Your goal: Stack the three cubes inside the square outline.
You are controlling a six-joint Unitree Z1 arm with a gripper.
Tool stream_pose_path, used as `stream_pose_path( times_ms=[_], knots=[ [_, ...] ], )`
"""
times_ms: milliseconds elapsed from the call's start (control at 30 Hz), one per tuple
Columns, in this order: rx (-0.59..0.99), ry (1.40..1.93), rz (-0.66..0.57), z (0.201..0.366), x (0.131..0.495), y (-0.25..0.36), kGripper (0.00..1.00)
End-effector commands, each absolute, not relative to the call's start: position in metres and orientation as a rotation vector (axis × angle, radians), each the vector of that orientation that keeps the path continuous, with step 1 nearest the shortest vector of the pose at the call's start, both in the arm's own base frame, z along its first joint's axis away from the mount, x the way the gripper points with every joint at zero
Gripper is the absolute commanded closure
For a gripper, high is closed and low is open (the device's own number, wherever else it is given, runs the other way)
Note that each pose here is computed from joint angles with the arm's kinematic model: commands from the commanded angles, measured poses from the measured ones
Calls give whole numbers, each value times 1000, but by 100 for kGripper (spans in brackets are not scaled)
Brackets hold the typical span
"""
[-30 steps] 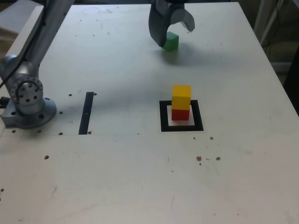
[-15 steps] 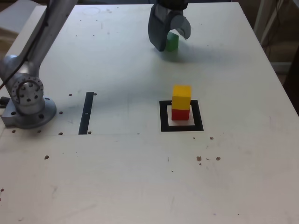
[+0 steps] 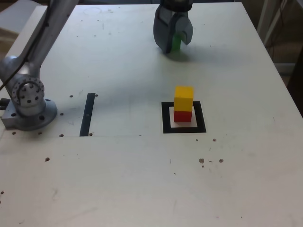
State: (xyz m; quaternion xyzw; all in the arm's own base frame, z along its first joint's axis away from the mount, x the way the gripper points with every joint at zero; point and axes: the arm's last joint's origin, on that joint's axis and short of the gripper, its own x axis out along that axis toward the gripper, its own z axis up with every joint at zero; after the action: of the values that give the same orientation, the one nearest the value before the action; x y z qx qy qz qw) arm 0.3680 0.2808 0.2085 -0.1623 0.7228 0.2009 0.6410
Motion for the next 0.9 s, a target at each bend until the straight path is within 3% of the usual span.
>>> stream_pose_path(
  times_ms=[0, 367, 567, 867],
  knots=[
    [-365, 1641, 450, 208, 368, 281, 72],
    [-328, 1621, 409, 216, 371, 279, 76],
    [-255, 1623, 342, 249, 373, 256, 76],
    [-74, 1667, 218, 296, 381, 183, 76]
  ],
)
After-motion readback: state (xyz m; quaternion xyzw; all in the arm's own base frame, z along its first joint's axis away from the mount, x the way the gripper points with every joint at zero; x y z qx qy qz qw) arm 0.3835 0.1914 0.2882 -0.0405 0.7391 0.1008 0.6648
